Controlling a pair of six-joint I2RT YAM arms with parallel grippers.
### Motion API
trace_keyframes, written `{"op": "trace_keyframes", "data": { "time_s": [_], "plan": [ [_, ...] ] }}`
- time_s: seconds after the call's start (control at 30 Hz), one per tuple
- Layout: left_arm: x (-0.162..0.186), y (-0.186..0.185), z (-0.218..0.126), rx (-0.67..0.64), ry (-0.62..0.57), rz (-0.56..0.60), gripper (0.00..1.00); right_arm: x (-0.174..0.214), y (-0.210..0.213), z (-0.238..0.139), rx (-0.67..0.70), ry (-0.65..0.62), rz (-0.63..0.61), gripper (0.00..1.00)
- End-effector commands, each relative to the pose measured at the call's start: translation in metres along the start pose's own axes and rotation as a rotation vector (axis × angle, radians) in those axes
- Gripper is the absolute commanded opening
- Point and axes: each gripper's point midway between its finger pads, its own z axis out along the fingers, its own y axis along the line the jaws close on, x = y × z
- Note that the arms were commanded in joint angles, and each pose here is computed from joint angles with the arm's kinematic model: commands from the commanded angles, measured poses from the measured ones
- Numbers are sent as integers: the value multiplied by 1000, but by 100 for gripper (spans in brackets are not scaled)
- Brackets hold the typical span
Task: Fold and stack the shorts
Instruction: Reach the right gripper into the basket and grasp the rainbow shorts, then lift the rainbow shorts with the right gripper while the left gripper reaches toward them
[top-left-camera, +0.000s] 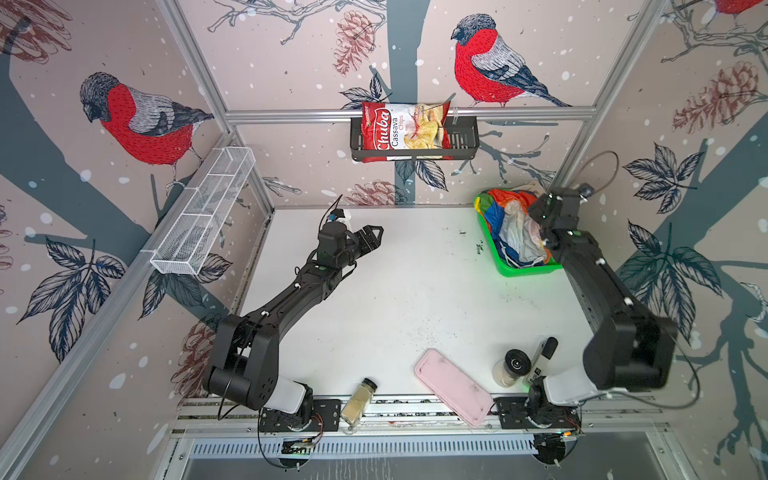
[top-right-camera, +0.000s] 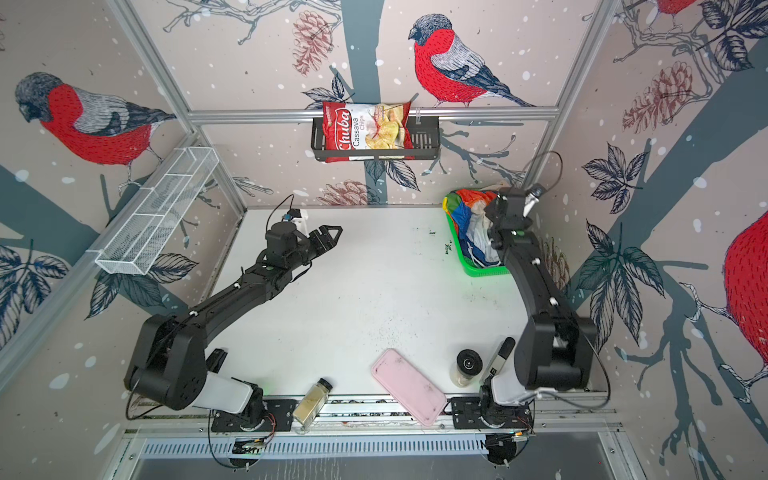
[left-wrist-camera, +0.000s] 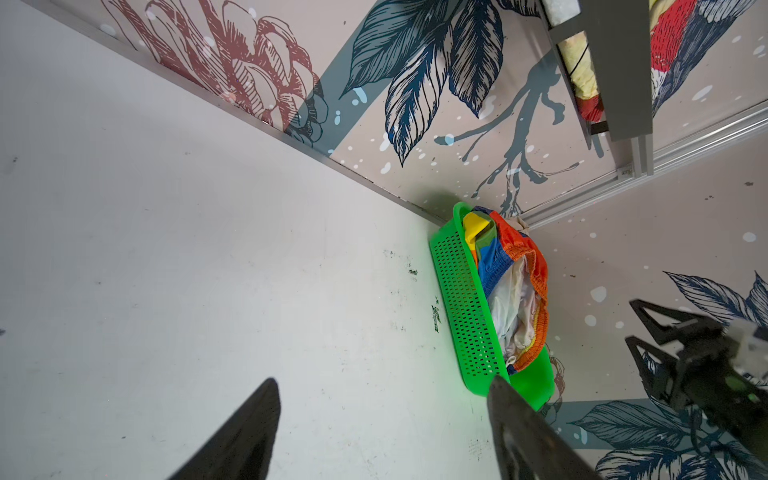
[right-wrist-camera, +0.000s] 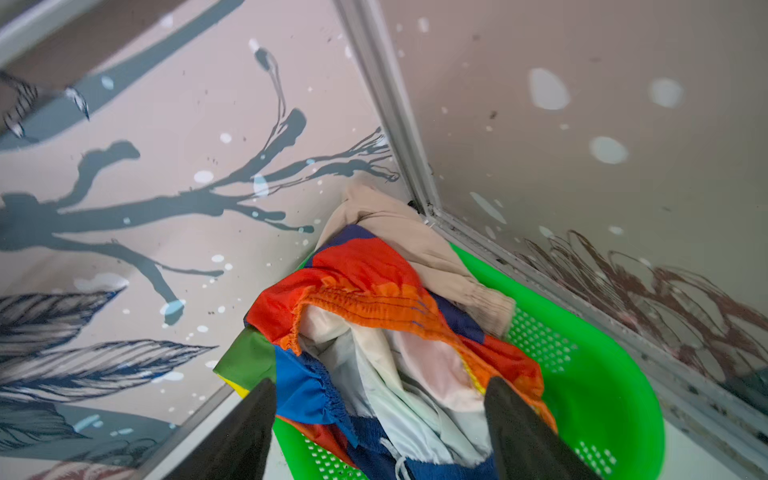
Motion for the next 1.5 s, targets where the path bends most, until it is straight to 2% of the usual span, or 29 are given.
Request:
{"op": "trace_keyframes", "data": {
  "time_s": [0.0, 0.27, 0.5, 0.57, 0.7, 0.73, 0.77, 0.87, 1.07, 1.27, 1.47],
  "plan": [
    [0, 2, 6, -6, 1, 35, 78, 32, 15, 23, 13, 165, -192, 78],
    [3, 11, 24, -39, 37, 70, 78, 83, 57, 99, -30, 316, -207, 74],
    [8, 18, 36, -45, 63, 77, 78, 97, 66, 136, -37, 306, -180, 70],
    [9, 18, 38, -41, 69, 74, 78, 96, 69, 142, -47, 300, -171, 61],
    [9, 16, 39, -33, 73, 65, 77, 76, 87, 137, -105, 260, -163, 8],
    [8, 14, 37, -29, 71, 64, 77, 68, 91, 130, -103, 250, -163, 1],
    [7, 12, 36, -25, 69, 63, 77, 60, 95, 122, -106, 236, -166, 1],
    [3, 0, 28, 0, 57, 68, 74, 24, 108, 81, -129, 148, -171, 0],
    [2, -47, 9, 61, 36, 140, 72, -61, 120, -28, -176, -81, -144, 0],
    [8, -105, -5, 158, 30, 218, 74, -134, 108, -127, -225, -266, -89, 0],
    [22, -176, -23, 333, 52, 315, 80, -193, 109, -221, -420, -437, -43, 0]
  ]
}}
